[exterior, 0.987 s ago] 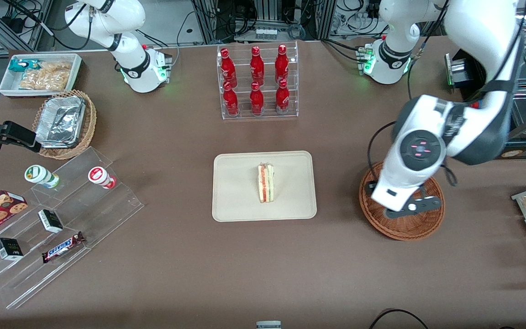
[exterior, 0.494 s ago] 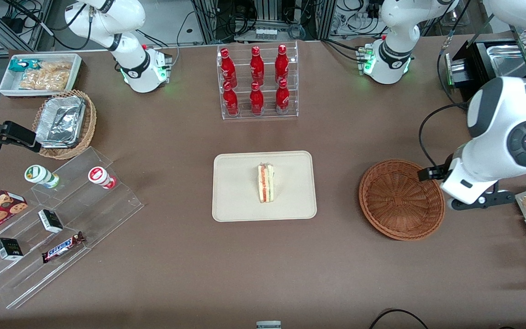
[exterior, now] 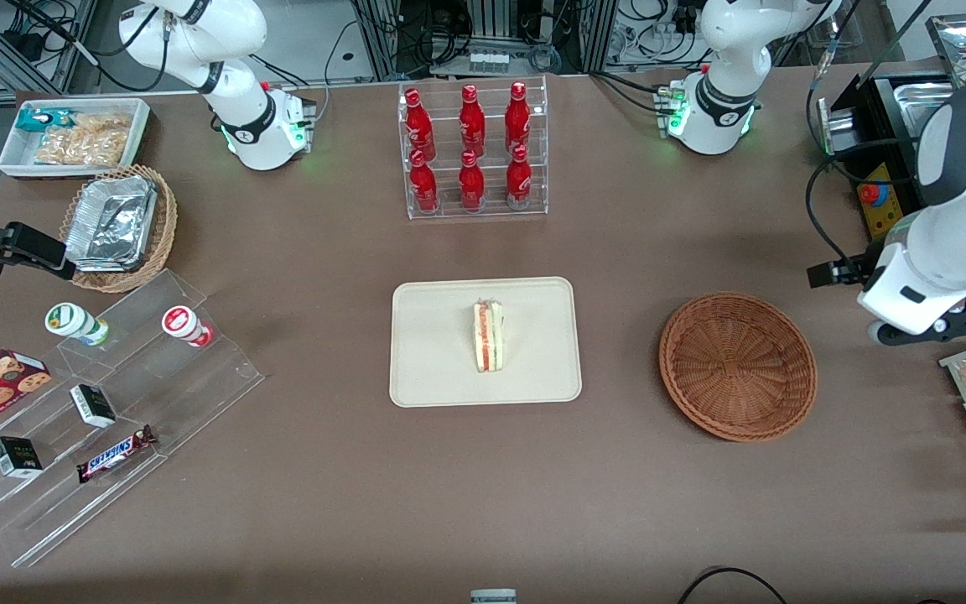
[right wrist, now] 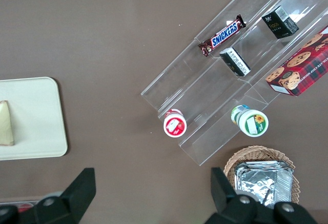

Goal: Place sandwich from basket to tray

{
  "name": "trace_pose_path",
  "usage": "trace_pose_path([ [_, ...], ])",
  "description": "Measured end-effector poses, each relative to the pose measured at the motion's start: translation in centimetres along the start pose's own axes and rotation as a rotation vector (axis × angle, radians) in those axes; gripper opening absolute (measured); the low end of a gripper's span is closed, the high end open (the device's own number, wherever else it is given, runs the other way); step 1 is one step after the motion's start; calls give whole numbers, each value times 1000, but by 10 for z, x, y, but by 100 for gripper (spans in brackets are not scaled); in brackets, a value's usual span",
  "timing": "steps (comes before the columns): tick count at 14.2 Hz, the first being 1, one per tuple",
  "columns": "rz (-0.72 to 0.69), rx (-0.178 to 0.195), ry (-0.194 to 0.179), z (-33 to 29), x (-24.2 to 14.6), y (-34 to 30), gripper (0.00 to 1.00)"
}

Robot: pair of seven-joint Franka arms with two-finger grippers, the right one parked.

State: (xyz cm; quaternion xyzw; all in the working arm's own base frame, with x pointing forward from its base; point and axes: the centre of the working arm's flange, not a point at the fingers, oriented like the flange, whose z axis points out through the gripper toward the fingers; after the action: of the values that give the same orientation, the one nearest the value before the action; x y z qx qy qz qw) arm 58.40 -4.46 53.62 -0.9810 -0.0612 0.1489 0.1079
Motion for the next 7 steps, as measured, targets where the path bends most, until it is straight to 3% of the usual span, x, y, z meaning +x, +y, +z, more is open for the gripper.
trace_pose_path([
  [3, -10, -12, -25, -12, -22, -4, 100],
  [7, -11, -101, -45, -18, -40, -44, 100],
])
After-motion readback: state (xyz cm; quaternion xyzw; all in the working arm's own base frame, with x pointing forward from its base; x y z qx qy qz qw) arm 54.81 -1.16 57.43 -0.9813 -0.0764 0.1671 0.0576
